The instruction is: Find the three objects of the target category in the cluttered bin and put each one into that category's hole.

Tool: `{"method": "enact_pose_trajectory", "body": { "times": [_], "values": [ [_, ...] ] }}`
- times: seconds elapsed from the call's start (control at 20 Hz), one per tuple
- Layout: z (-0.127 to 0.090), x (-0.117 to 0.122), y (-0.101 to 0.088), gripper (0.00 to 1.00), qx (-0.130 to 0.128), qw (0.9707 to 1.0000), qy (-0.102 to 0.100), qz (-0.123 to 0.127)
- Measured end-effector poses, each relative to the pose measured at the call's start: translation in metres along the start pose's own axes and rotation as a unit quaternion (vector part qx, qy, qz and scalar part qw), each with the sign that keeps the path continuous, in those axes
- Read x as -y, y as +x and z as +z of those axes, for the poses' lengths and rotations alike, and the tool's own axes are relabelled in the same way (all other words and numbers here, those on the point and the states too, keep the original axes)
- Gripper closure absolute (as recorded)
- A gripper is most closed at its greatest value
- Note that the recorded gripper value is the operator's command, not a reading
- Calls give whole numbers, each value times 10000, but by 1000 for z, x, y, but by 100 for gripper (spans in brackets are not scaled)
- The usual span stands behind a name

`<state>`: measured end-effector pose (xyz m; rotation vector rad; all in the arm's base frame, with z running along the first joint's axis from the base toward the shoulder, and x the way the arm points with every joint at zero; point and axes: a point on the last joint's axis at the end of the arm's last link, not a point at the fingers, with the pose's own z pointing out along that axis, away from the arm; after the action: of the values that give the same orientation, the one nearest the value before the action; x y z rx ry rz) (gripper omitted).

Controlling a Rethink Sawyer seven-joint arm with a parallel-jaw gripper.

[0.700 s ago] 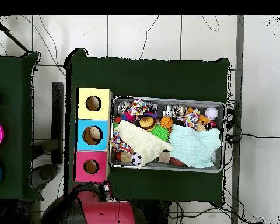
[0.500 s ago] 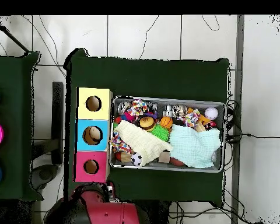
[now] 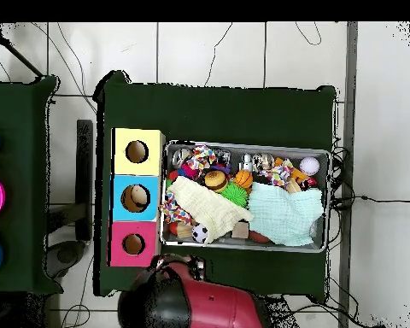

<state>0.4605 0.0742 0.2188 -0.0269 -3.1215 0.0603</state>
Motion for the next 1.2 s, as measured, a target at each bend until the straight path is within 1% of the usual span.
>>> {"method": "enact_pose_trajectory", "body": {
  "times": [0.1, 0.35, 0.7, 0.8, 0.85, 1.2],
  "values": [
    [6, 15, -7, 0, -55, 9999, -4, 152],
    [23, 34, -16, 0, -210, 9992, -31, 326],
    [46, 36, -22, 0, -431, 9986, -52, 317],
    [49, 36, -23, 0, -451, 9985, -53, 312],
    [54, 36, -25, 0, -475, 9984, -52, 305],
    [71, 35, -33, 0, -520, 9983, -47, 268]
  ]
}}
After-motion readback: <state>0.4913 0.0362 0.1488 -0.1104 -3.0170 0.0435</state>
